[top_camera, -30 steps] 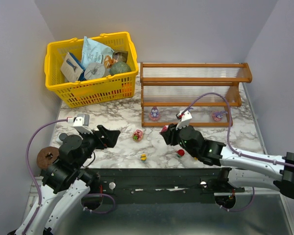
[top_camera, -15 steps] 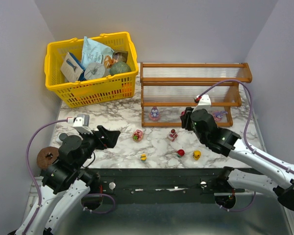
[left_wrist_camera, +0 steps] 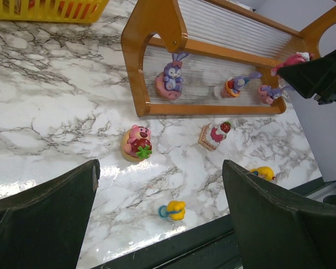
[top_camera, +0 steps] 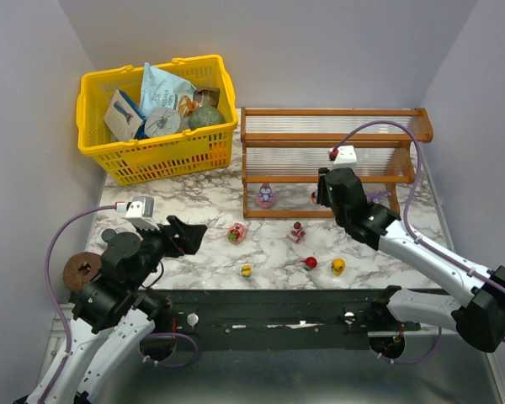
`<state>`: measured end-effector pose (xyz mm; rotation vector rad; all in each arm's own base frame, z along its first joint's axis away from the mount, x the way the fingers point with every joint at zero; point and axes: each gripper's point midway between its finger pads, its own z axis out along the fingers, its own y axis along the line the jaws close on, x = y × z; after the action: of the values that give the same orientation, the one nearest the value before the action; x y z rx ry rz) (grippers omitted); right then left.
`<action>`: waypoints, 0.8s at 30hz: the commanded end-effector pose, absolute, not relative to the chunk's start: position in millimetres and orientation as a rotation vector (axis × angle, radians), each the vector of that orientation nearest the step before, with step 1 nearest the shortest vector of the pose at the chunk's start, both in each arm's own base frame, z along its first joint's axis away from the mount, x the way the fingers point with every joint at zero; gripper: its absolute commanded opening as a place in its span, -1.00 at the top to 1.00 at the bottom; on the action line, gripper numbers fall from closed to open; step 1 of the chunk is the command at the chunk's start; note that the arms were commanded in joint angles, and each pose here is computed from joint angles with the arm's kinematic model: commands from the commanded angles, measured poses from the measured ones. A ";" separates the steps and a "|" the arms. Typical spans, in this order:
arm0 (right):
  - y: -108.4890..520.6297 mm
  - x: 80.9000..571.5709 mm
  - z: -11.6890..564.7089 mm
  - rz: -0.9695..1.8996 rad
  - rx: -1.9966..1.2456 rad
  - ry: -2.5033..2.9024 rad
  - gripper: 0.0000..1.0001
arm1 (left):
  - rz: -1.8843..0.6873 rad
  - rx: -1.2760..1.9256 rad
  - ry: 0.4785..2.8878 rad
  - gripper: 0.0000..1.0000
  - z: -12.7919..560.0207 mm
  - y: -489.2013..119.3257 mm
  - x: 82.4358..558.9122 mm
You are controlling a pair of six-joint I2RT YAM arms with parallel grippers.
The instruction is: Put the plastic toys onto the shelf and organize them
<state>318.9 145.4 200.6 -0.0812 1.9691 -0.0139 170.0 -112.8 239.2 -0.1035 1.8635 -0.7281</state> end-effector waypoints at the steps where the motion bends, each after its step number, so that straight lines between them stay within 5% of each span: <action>1: 154.1 339.0 230.6 0.024 -0.088 1.862 0.51 | -0.742 -0.071 1.866 -0.98 237.3 -117.8 169.9; 24: 149.1 376.5 200.5 0.062 -0.173 1.857 0.51 | -0.748 -0.061 1.871 -0.98 237.2 -119.8 169.8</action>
<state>368.6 143.3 202.8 -0.1174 1.8763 0.0298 170.6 -114.1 237.0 -0.0995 1.8746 -0.7273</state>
